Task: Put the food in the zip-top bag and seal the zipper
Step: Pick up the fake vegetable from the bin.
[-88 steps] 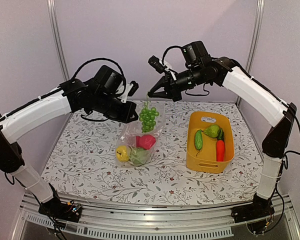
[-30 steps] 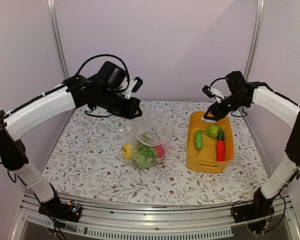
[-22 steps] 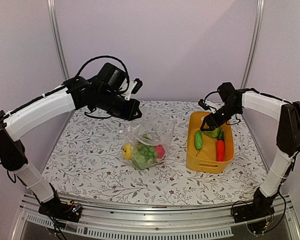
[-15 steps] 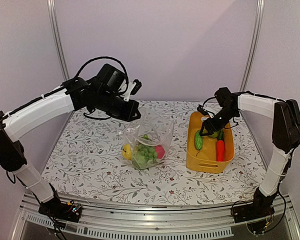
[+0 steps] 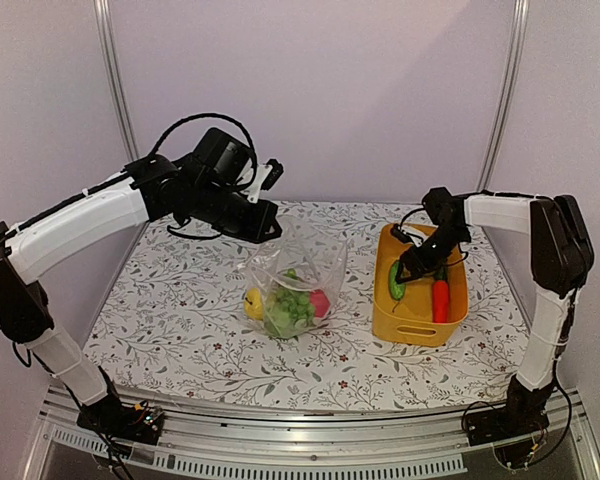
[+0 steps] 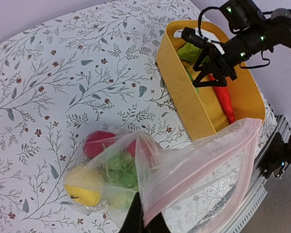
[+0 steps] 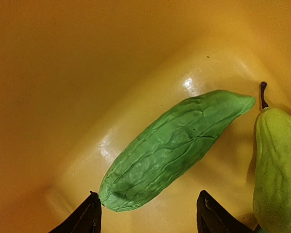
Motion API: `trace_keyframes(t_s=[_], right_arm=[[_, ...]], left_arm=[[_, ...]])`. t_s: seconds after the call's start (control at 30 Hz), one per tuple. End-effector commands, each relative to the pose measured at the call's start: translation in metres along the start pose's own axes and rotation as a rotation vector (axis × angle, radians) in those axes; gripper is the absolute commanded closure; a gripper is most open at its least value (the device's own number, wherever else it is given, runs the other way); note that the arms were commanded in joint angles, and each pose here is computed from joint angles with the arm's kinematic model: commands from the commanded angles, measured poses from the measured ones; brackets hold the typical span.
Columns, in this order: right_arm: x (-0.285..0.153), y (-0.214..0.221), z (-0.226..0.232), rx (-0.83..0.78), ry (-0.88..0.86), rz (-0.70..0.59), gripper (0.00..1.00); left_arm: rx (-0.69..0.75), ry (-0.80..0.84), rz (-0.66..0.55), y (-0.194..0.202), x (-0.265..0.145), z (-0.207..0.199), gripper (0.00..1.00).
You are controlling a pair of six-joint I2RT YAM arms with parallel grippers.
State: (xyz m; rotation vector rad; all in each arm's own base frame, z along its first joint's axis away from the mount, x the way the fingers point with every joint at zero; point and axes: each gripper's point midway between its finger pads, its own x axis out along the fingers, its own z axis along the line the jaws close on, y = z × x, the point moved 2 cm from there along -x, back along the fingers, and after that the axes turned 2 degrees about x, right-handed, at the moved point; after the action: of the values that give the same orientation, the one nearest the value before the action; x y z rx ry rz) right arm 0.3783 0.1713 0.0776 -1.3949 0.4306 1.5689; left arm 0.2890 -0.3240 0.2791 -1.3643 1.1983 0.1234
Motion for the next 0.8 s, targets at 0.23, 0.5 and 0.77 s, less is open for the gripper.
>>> trace_keyframes(t_s=[0.23,0.5,0.77], right_arm=[[0.026,-0.018,0.000,-0.006,0.079,-0.023,0.33],[0.036,-0.007,-0.018,0.024,0.170,0.016,0.40],[0.013,-0.013,-0.018,0.026,0.166,-0.043,0.57]], left_arm=[[-0.011,-0.008,0.001,0.003,-0.005,0.004,1.00],[-0.014,-0.002,0.004,0.003,-0.003,0.004,1.00],[-0.005,0.003,0.003,0.001,-0.003,0.002,1.00]])
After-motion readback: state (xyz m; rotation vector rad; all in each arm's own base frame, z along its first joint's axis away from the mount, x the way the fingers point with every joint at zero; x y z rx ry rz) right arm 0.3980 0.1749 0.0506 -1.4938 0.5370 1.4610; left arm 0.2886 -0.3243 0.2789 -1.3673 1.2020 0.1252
